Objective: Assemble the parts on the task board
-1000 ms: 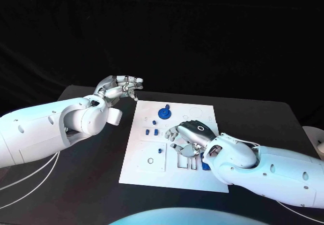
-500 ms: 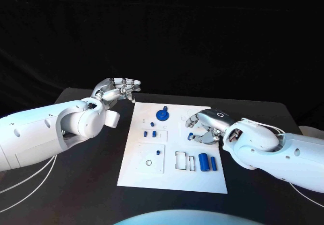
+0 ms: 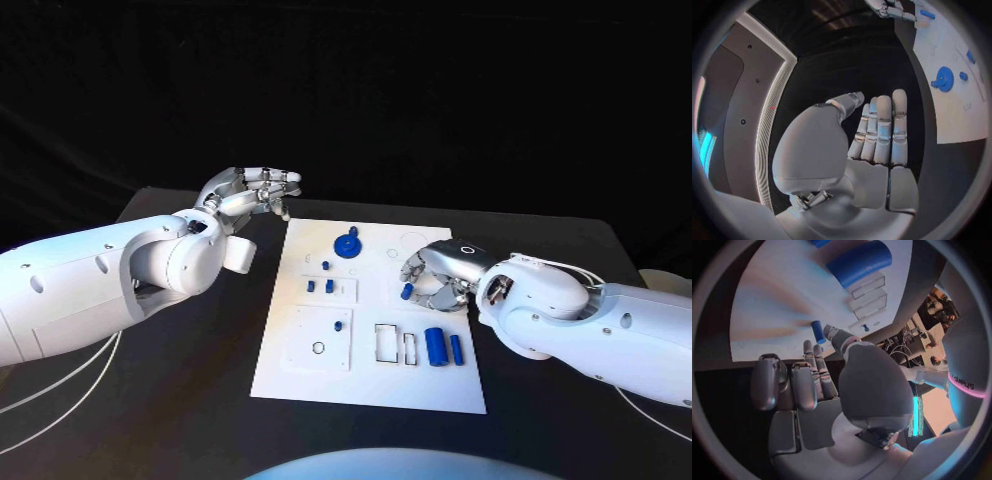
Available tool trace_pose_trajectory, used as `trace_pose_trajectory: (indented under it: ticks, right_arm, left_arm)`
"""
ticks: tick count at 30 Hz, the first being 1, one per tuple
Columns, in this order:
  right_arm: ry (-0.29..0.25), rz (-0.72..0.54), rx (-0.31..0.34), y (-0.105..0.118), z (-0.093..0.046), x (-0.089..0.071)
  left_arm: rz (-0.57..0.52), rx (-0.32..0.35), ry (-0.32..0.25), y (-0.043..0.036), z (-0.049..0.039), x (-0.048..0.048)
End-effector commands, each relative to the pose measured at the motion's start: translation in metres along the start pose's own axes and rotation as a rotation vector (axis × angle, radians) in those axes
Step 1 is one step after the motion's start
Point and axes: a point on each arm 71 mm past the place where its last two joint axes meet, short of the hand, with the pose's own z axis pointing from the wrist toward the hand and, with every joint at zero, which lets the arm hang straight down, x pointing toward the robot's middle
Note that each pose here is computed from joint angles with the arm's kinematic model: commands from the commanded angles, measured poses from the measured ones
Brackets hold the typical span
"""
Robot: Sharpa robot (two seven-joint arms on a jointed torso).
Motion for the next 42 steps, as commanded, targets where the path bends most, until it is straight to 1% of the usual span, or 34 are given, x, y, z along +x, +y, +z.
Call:
trace_pose_trajectory:
  ticks: [1, 13, 20, 25, 28, 34, 38, 42]
  right_arm:
    - [0.03, -0.006, -0.01, 0.001, 0.001, 0.004]
    - [0.022, 0.009, -0.012, 0.002, 0.007, 0.008]
    - [-0.008, 0.016, -0.007, 0.004, 0.01, 0.008]
    - [-0.051, 0.017, -0.001, 0.004, 0.01, 0.006]
    - [-0.079, 0.024, -0.004, 0.005, 0.008, 0.003]
    - [-0.121, 0.076, -0.028, 0.015, -0.002, -0.005]
    - [-0.154, 0.121, -0.072, 0.031, -0.01, -0.015]
    - [-0.167, 0.156, -0.114, 0.046, -0.012, -0.02]
  left_arm:
    - [-0.011, 0.007, 0.018, -0.0012, 0.0003, 0.0023]
    - [-0.011, 0.005, 0.019, -0.0012, 0.0, 0.002]
    - [-0.011, 0.004, 0.019, -0.001, -0.0001, 0.0019]
    - [-0.011, 0.003, 0.02, -0.001, -0.0001, 0.0019]
    - [-0.011, 0.003, 0.019, -0.0009, 0.0, 0.0016]
    - [-0.011, 0.003, 0.018, -0.0008, 0.0, 0.001]
    - [-0.011, 0.003, 0.018, -0.0004, 0.0003, 0.0009]
    - [-0.011, 0.003, 0.018, 0.0, 0.0007, 0.0012]
